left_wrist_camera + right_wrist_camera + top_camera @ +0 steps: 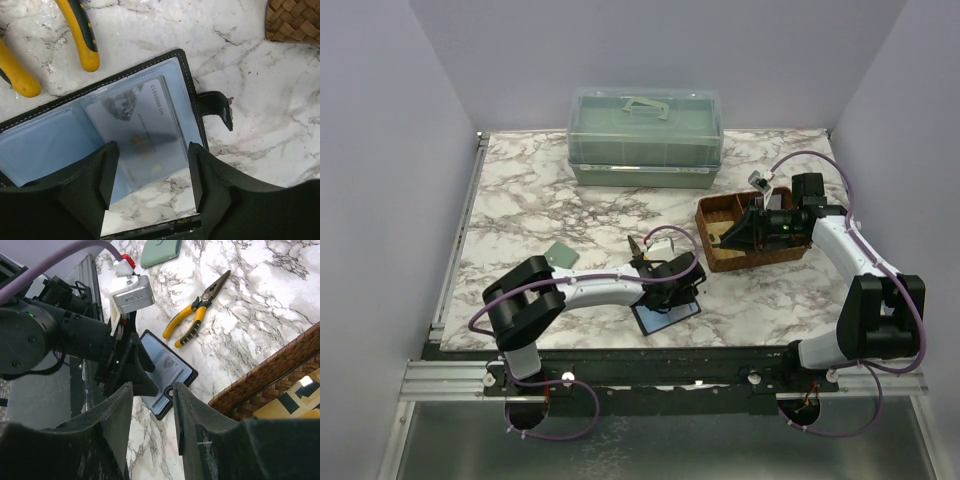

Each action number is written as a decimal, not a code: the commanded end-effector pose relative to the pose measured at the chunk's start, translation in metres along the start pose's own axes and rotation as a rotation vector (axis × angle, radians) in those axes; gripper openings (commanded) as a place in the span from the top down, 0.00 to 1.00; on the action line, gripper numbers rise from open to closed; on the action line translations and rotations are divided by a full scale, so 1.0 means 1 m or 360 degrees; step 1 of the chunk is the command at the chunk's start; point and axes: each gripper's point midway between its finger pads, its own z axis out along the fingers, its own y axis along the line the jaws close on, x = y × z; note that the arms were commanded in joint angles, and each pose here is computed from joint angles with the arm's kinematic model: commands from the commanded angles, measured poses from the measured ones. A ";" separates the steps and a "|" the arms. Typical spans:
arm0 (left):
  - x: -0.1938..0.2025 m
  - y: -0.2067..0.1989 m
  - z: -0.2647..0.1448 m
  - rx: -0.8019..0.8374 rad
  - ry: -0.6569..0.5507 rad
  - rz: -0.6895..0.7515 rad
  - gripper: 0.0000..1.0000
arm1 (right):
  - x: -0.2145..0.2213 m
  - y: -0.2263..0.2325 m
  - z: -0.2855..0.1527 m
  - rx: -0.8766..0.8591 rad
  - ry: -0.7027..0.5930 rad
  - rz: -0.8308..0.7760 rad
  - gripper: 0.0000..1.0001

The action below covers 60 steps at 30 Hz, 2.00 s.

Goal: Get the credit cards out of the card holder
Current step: Remove the credit card from the card holder.

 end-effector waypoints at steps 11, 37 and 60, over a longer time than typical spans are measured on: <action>0.006 0.039 0.017 -0.0592 -0.0006 0.0086 0.35 | -0.004 -0.001 -0.001 0.0016 -0.0007 -0.0016 0.56; 0.001 0.059 -0.017 -0.0393 -0.0050 0.0003 0.58 | 0.042 0.028 0.052 -0.0283 0.0200 0.0281 0.59; -0.027 0.062 -0.074 0.0504 -0.0326 -0.0324 0.65 | 0.094 0.096 0.123 -0.0700 0.0578 0.0342 0.47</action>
